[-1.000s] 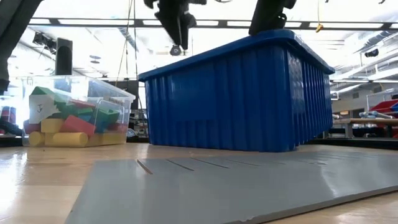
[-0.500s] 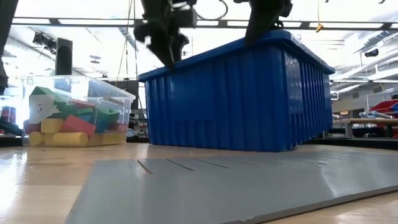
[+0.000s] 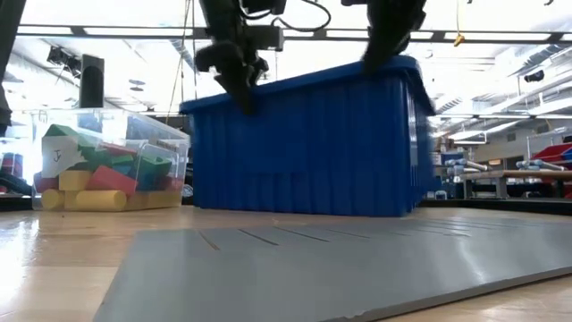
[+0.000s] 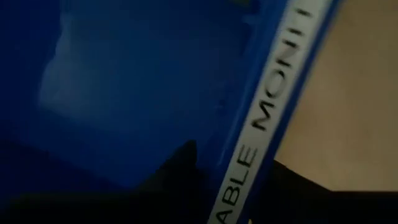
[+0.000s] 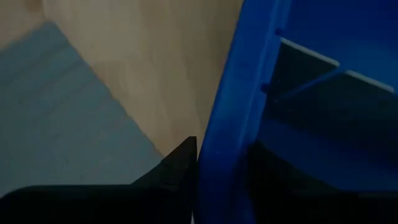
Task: Sort blocks
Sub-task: Assemble the blue bin using bin divider
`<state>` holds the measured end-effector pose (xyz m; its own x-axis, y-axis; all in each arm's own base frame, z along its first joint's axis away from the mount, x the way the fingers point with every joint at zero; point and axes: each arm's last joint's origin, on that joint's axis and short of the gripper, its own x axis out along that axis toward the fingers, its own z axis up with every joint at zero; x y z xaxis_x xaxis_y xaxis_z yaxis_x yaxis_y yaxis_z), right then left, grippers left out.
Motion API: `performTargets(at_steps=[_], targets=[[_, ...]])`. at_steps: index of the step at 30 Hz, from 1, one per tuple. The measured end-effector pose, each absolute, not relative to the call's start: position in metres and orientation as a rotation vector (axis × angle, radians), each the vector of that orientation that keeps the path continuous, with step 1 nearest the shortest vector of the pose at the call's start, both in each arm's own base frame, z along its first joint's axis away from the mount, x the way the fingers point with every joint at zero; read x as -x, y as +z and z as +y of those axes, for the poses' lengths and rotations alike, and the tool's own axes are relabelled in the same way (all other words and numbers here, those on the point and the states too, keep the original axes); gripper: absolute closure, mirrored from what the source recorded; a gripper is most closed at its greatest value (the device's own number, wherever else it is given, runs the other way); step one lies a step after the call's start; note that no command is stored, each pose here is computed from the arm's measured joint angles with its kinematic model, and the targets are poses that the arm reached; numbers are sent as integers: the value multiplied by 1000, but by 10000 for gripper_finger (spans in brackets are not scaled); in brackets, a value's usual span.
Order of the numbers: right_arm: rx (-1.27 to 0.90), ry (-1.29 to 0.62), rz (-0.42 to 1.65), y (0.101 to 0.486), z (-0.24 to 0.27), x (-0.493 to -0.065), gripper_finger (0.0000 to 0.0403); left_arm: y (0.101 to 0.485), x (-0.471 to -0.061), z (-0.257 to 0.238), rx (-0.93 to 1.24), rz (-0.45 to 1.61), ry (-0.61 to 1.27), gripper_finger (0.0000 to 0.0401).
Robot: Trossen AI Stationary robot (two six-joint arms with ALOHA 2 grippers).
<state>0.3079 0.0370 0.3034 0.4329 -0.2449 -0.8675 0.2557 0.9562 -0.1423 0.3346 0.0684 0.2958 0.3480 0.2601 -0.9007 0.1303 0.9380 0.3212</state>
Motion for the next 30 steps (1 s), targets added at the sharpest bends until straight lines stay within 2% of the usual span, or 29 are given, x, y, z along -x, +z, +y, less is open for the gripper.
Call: performTargets(at_steps=[4, 8, 13, 24, 30], targets=[[45, -332, 1162, 302, 34, -298, 291, 301, -340, 53, -348, 1166, 75, 304], [85, -358, 1237, 305, 30, -285, 305, 302, -349, 41, -342, 1088, 61, 284], [92, -346, 1303, 312, 26, -268, 307, 305, -358, 33, -298, 988, 28, 283], [152, -317, 1321, 321, 16, -258, 259, 308, -370, 23, -174, 866, -10, 279], [152, -328, 1315, 321, 13, -258, 192, 304, -372, 24, -136, 883, -13, 214]])
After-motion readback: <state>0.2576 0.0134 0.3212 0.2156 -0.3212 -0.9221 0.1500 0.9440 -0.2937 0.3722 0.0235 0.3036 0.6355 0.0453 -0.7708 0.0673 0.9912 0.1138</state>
